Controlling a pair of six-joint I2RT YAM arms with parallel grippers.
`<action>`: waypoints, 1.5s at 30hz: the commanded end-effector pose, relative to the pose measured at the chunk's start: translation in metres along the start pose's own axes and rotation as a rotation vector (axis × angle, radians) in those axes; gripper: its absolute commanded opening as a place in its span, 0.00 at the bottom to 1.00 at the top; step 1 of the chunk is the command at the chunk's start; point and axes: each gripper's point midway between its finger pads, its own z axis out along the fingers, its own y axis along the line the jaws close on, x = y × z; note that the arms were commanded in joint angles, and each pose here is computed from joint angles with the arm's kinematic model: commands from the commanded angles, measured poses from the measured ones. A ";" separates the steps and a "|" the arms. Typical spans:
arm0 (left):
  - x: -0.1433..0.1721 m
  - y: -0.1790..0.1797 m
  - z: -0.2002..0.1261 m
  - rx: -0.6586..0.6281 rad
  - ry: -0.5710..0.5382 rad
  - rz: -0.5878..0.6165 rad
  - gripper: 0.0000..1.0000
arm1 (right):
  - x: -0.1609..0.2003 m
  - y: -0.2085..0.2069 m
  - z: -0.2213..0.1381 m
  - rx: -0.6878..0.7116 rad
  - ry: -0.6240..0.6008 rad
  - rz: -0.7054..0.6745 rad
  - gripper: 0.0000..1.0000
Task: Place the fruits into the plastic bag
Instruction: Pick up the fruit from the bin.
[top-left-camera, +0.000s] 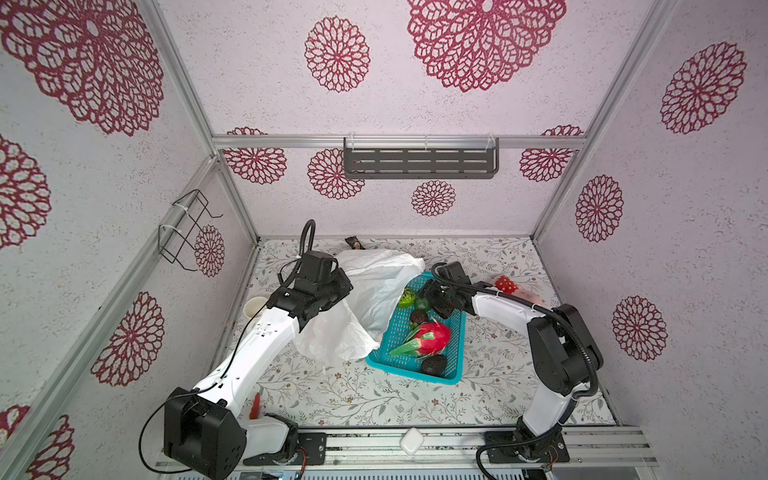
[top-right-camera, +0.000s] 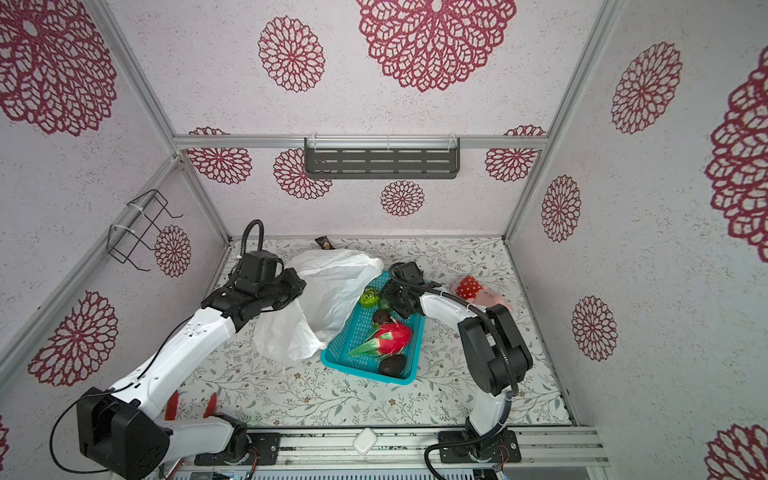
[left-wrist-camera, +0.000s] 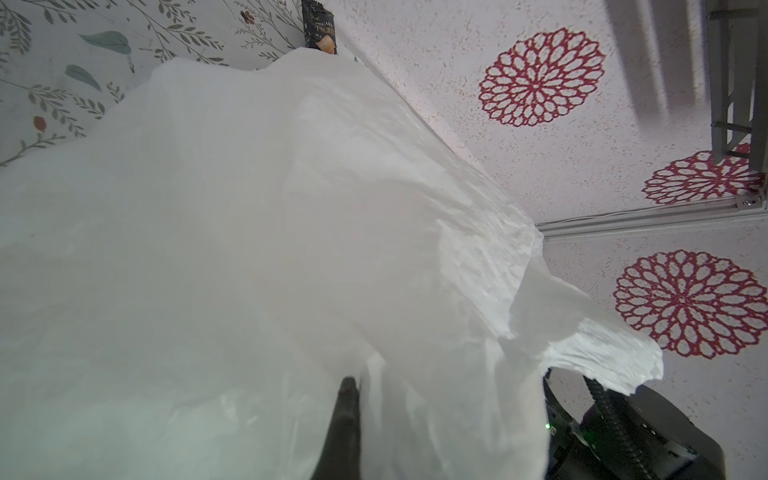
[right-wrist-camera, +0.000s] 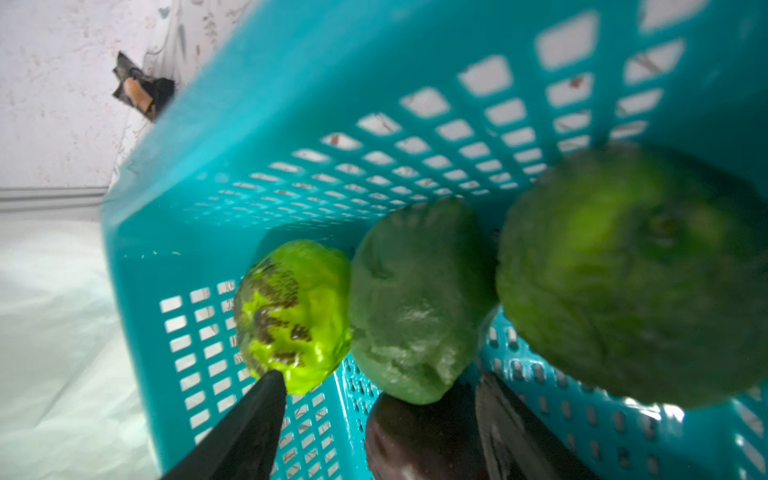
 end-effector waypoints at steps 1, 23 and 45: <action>-0.005 -0.004 -0.009 0.012 -0.028 0.005 0.00 | -0.004 0.004 0.003 -0.029 -0.004 0.111 0.76; -0.011 -0.003 -0.011 -0.005 -0.054 0.025 0.00 | -0.017 -0.024 0.036 0.152 -0.080 0.123 0.64; -0.008 -0.009 -0.003 0.012 -0.028 0.021 0.00 | 0.014 0.056 -0.103 -0.285 -0.058 -0.476 0.41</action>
